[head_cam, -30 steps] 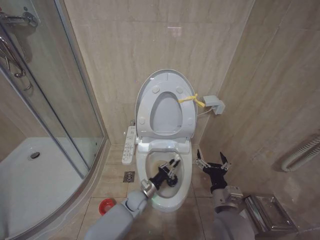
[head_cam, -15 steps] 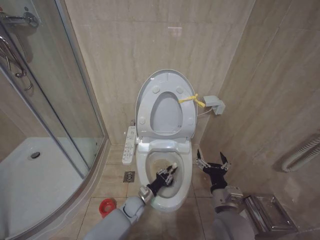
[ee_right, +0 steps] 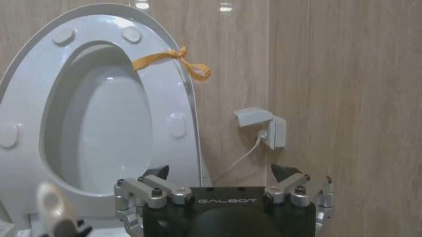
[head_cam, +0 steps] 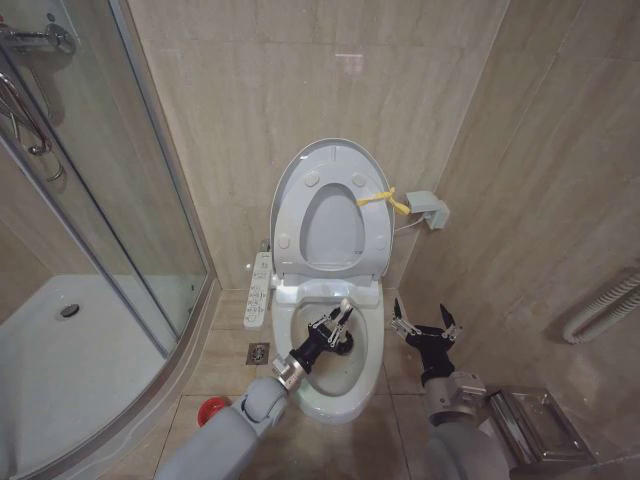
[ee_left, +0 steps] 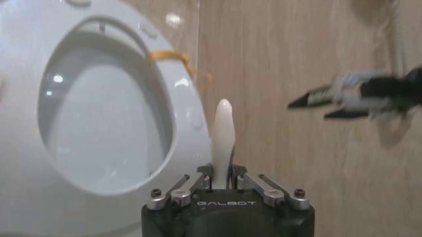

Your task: Open the toilet lid, clean the toilet bowl with a toilet brush, close the toilet lid, and flush.

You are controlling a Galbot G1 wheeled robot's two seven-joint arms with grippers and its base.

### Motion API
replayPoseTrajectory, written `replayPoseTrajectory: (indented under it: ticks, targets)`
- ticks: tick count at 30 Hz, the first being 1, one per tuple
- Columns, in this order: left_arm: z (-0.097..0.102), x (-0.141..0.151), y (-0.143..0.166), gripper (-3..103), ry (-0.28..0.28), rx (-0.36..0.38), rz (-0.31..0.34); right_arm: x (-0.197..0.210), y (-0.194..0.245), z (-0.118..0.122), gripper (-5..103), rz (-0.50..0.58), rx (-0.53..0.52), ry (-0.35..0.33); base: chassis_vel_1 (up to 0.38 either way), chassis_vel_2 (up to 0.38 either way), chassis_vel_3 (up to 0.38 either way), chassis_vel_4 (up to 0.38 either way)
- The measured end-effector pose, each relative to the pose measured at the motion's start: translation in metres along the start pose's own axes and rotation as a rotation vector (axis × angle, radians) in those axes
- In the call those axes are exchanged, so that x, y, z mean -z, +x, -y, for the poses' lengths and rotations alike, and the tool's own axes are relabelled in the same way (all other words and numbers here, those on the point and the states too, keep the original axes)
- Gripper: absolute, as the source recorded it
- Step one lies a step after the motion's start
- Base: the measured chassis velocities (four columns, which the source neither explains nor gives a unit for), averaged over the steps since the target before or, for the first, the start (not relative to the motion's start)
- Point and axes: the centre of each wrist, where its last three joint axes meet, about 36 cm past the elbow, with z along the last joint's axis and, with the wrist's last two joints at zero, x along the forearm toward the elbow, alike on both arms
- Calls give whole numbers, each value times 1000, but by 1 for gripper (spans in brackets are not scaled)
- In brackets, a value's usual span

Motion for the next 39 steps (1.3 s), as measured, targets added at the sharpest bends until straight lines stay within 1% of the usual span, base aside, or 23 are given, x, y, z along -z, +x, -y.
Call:
replayPoseTrajectory:
  ticks: [2, 5, 9, 15, 17, 20, 21, 24, 25, 27, 29, 30, 32, 33, 34, 35, 36, 39]
  targets:
    - [2, 4, 2, 18, -1, 0, 8, 0, 0, 0, 100, 0, 0, 0, 0, 0, 0, 0]
    - [9, 19, 13, 18, -13, 14, 32, 0, 0, 0, 100, 0, 0, 0, 0, 0, 0, 0]
    - [11, 25, 25, 18, -24, 27, 31, 0, 0, 0, 100, 0, 0, 0, 0, 0, 0, 0]
    - [9, 34, 43, 18, -44, 54, 29, 0, 0, 0, 100, 0, 0, 0, 0, 0, 0, 0]
    - [7, 46, 50, 18, -56, 81, 41, 0, 0, 0, 100, 0, 0, 0, 0, 0, 0, 0]
    - [13, 67, 69, 18, -74, 117, 40, 0, 0, 0, 100, 0, 0, 0, 0, 0, 0, 0]
    - [13, 67, 69, 18, -74, 117, 40, 0, 0, 0, 100, 0, 0, 0, 0, 0, 0, 0]
    - [28, 81, 96, 18, -104, 124, 16, 0, 0, 0, 100, 0, 0, 0, 0, 0, 0, 0]
    - [28, 81, 96, 18, -104, 124, 16, 0, 0, 0, 100, 0, 0, 0, 0, 0, 0, 0]
    - [37, 96, 114, 18, -139, 145, 13, 0, 0, 0, 100, 0, 0, 0, 0, 0, 0, 0]
    - [38, 99, 117, 18, -150, 152, 14, 0, 0, 0, 100, 0, 0, 0, 0, 0, 0, 0]
    - [39, 107, 123, 18, -178, 165, 22, 0, 0, 0, 100, 0, 0, 0, 0, 0, 0, 0]
    - [40, 116, 127, 18, -204, 174, 34, 0, 0, 0, 100, 0, 0, 0, 0, 0, 0, 0]
    - [41, 126, 133, 18, -224, 184, 43, 0, 0, 0, 100, 0, 0, 0, 0, 0, 0, 0]
    - [44, 134, 137, 18, -231, 194, 49, 0, 0, 0, 100, 0, 0, 0, 0, 0, 0, 0]
    - [44, 134, 137, 18, -231, 194, 49, 0, 0, 0, 100, 0, 0, 0, 0, 0, 0, 0]
    - [47, 140, 139, 18, -235, 200, 52, 0, 0, 0, 100, 0, 0, 0, 0, 0, 0, 0]
    - [52, 160, 154, 18, -263, 226, 50, 0, 0, 0, 100, 0, -1, 0, 0, 0, 0, 0]
